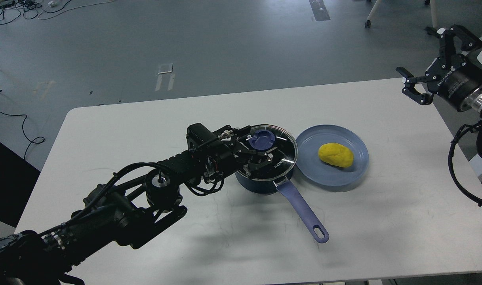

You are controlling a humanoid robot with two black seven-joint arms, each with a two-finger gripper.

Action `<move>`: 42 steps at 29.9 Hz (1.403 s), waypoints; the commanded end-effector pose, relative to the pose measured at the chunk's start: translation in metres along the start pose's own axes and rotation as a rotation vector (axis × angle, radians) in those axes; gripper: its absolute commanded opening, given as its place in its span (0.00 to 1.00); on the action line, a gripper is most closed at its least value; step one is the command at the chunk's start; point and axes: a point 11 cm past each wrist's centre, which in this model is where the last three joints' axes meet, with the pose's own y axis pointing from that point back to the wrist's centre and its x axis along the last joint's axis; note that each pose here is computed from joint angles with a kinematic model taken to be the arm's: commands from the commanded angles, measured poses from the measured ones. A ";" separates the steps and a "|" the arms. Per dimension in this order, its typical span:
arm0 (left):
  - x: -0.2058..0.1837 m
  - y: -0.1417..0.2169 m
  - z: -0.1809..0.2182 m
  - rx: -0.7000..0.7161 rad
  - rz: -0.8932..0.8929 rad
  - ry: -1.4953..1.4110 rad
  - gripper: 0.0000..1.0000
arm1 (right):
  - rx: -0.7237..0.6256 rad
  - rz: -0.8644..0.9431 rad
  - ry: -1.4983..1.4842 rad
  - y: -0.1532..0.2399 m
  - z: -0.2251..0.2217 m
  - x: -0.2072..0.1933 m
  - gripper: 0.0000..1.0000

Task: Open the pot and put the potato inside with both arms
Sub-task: 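Close the left gripper on the blue knob of the glass lid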

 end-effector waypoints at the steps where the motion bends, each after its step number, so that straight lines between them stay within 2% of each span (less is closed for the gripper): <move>1: -0.001 0.000 0.000 0.002 -0.001 0.001 0.89 | -0.004 0.002 -0.001 0.001 0.002 0.001 1.00; 15: -0.004 0.000 -0.001 0.009 -0.008 0.008 0.64 | -0.011 0.023 0.005 0.003 0.004 0.008 1.00; 35: 0.000 0.002 0.003 -0.014 0.006 0.003 0.64 | -0.012 0.026 0.003 0.003 0.005 0.009 1.00; 42: 0.015 0.014 -0.003 -0.020 0.031 -0.032 0.64 | -0.009 0.028 0.002 0.003 0.004 0.009 1.00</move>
